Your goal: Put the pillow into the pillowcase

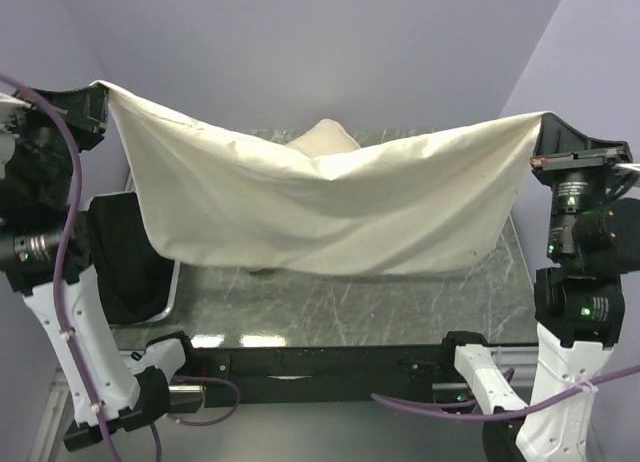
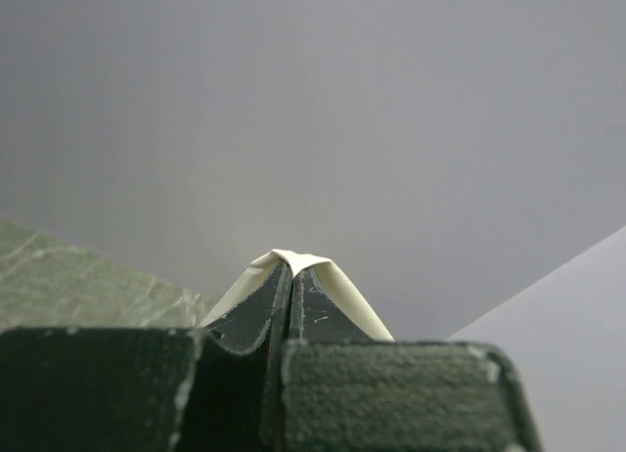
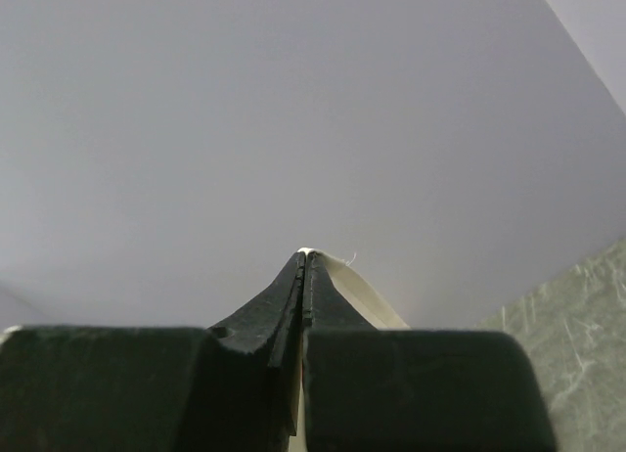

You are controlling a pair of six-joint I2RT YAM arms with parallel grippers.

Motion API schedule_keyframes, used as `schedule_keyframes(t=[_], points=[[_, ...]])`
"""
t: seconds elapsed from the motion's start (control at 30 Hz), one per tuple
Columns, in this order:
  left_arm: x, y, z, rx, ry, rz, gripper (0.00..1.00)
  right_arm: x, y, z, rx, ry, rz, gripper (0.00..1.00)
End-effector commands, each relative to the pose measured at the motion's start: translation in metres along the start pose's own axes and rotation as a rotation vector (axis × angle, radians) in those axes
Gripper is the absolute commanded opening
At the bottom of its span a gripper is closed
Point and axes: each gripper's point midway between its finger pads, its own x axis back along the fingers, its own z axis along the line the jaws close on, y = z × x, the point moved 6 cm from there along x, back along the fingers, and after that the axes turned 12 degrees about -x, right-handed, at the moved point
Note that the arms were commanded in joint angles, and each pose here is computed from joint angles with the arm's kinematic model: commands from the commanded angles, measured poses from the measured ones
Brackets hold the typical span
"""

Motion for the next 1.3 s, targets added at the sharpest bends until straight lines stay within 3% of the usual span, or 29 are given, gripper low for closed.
schedule_keyframes(t=[0.0, 0.2, 0.37, 0.57, 0.7, 0.93, 1.1, 1.13, 1.27], points=[[-0.052, -0.085, 0.063, 0.056, 0.189, 0.271, 0.01, -0.038, -0.043, -0.06, 0.035, -0.179, 0.102, 0.0], [-0.086, -0.214, 0.08, 0.004, 0.275, 0.533, 0.01, -0.054, -0.14, -0.188, 0.019, -0.432, 0.32, 0.0], [-0.075, -0.269, 0.111, 0.028, 0.389, 0.585, 0.01, -0.042, -0.19, -0.253, 0.057, -0.529, 0.402, 0.0], [-0.065, -0.275, 0.119, 0.003, 0.458, 0.537, 0.01, -0.034, -0.228, -0.306, 0.101, -0.638, 0.52, 0.0], [-0.073, -0.261, 0.117, -0.013, 0.453, 0.512, 0.01, -0.046, -0.226, -0.297, 0.11, -0.617, 0.527, 0.0], [-0.086, -0.213, 0.15, 0.014, 0.508, 0.427, 0.01, -0.065, -0.211, -0.267, 0.123, -0.562, 0.516, 0.0], [-0.072, -0.228, 0.146, 0.06, 0.458, 0.473, 0.01, -0.028, -0.226, -0.288, 0.113, -0.568, 0.588, 0.0], [-0.067, -0.225, 0.14, 0.092, 0.434, 0.439, 0.01, -0.018, -0.228, -0.283, 0.09, -0.525, 0.612, 0.0], [-0.025, -0.265, 0.151, 0.16, 0.468, 0.491, 0.01, 0.023, -0.239, -0.304, 0.053, -0.52, 0.636, 0.0]])
